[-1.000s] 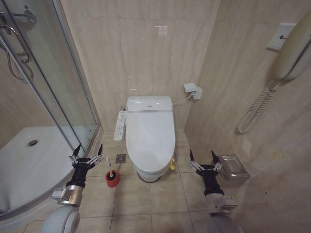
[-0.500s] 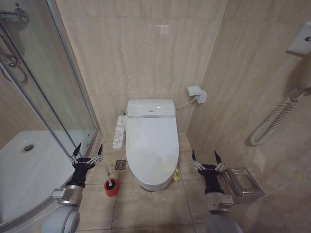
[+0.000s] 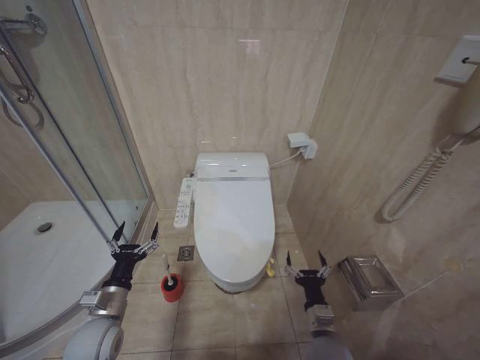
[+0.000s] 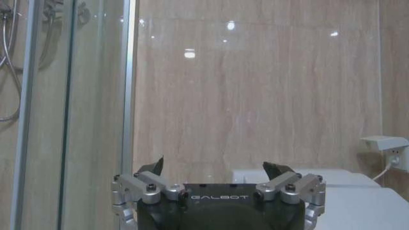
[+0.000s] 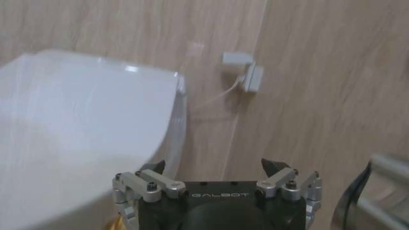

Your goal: Open the toilet lid, clean the toilet bowl with a toilet brush, close the toilet lid, and flush.

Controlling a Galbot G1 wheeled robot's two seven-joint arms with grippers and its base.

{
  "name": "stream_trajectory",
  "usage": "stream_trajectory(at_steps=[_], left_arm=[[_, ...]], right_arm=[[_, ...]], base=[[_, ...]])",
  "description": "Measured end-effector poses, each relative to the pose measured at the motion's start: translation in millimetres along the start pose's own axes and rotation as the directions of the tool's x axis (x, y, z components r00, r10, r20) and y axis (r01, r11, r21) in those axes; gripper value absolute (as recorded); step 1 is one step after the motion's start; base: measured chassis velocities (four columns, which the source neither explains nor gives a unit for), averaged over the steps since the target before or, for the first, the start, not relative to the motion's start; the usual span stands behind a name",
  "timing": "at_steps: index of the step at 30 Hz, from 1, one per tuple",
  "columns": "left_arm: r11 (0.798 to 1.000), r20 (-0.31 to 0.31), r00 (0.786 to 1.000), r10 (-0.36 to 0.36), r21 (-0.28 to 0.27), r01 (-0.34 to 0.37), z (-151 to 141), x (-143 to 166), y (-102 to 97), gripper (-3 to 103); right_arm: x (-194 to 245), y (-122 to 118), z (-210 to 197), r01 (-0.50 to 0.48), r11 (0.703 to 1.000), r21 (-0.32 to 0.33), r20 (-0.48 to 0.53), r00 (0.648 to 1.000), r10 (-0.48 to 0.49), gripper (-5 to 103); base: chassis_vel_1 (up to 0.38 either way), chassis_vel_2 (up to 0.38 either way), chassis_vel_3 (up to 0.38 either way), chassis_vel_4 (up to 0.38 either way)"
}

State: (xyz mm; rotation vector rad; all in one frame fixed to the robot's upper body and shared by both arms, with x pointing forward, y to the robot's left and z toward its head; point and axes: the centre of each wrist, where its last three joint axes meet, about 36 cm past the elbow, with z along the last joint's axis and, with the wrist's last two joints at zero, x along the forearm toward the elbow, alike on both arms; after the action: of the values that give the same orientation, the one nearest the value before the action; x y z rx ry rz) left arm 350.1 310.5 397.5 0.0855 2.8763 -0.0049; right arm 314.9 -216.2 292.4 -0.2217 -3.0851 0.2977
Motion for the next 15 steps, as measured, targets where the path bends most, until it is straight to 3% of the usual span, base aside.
stream_trajectory(at_steps=[15], left_arm=[[1.0, 0.0, 1.0, 0.0, 0.0, 0.0, 0.0, 0.0, 0.0, 100]], right_arm=[[-3.1, 15.0, 41.4, 0.084, 0.994, 0.067, -0.086, 0.993, -0.078, 99]], base=[[0.0, 0.0, 0.0, 0.0]])
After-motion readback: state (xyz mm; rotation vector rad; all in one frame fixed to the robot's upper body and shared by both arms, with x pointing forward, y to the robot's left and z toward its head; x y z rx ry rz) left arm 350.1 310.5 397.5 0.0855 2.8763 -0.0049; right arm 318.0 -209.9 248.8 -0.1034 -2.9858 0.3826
